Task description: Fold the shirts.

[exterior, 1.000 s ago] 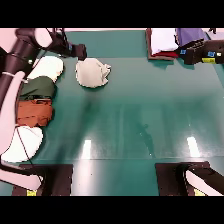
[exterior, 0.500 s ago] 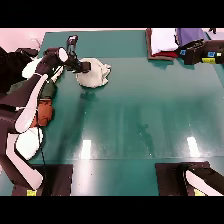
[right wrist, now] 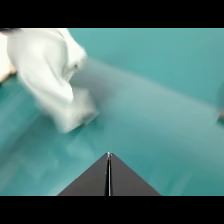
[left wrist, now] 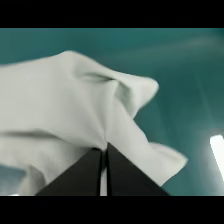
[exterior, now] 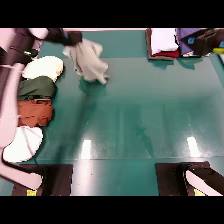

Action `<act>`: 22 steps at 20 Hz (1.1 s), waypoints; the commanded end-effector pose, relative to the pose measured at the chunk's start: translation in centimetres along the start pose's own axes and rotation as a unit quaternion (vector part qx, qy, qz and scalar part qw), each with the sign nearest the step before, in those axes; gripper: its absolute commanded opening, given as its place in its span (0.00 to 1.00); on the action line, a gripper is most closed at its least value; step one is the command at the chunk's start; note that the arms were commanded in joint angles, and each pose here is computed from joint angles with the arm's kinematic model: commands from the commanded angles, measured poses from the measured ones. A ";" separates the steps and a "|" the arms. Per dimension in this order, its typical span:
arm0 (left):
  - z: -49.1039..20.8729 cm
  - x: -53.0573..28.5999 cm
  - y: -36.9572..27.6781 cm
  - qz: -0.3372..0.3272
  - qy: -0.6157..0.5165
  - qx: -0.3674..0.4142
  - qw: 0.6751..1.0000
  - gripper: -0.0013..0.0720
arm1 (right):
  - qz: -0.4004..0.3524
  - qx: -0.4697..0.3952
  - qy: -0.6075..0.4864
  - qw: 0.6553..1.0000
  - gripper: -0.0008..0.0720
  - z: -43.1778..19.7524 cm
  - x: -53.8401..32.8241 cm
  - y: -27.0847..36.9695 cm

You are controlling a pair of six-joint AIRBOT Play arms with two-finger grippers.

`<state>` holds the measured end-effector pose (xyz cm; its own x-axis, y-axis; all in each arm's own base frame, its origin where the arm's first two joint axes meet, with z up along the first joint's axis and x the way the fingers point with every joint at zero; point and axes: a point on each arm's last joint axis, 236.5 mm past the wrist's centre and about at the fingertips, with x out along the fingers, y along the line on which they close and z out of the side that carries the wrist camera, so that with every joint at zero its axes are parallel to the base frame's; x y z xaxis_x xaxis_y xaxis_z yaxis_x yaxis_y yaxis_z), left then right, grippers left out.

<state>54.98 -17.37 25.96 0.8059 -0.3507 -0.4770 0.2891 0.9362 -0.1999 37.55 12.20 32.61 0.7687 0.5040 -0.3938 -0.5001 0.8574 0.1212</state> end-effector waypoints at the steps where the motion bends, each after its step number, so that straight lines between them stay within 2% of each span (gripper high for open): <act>1: 6.5 -13.1 -4.2 -0.019 -0.100 0.060 0.993 0.05 | -0.011 -0.032 -0.049 0.998 0.03 4.1 -2.9 0.9; 4: 5.5 -18.3 -9.9 -0.072 -0.100 0.104 0.987 0.05 | -0.015 -0.051 -0.084 0.995 0.03 6.7 -4.9 1.8; 9: -5.3 -12.9 -19.5 -0.171 0.028 0.179 0.969 0.06 | -0.017 -0.062 -0.106 0.992 0.03 8.3 -6.2 2.4; 10: -7.8 -11.5 -21.1 -0.188 0.054 0.186 0.963 0.19 | -0.017 -0.062 -0.105 0.992 0.03 8.2 -6.2 2.4; 11: -9.7 -10.3 -22.6 -0.205 0.071 0.184 0.959 0.60 | -0.016 -0.062 -0.102 0.993 0.03 8.0 -6.2 2.4; 12: -11.1 -9.0 -23.4 -0.212 0.080 0.183 0.957 0.77 | -0.014 -0.062 -0.098 0.993 0.03 7.9 -6.1 2.5; 13: -11.5 -8.0 -23.1 -0.204 0.083 0.186 0.958 0.78 | -0.012 -0.062 -0.093 0.994 0.03 7.6 -6.1 2.6; 16: -9.1 -5.5 -14.8 -0.091 0.078 0.174 0.977 0.78 | -0.009 -0.063 -0.083 0.995 0.03 7.2 -6.0 2.7; 19: -9.7 -3.6 -2.3 0.017 0.131 0.053 0.990 0.78 | -0.007 -0.062 -0.081 0.995 0.03 7.0 -6.0 2.8; 22: -15.9 -0.8 4.3 0.016 0.208 -0.084 0.974 0.78 | -0.006 -0.059 -0.076 0.995 0.03 6.6 -5.6 2.6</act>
<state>46.74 -18.43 17.48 0.6192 -0.3305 -0.7123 0.3321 0.9322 -0.1438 34.52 12.26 41.66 0.8266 0.5091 -0.2398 -0.5244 0.8515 0.0001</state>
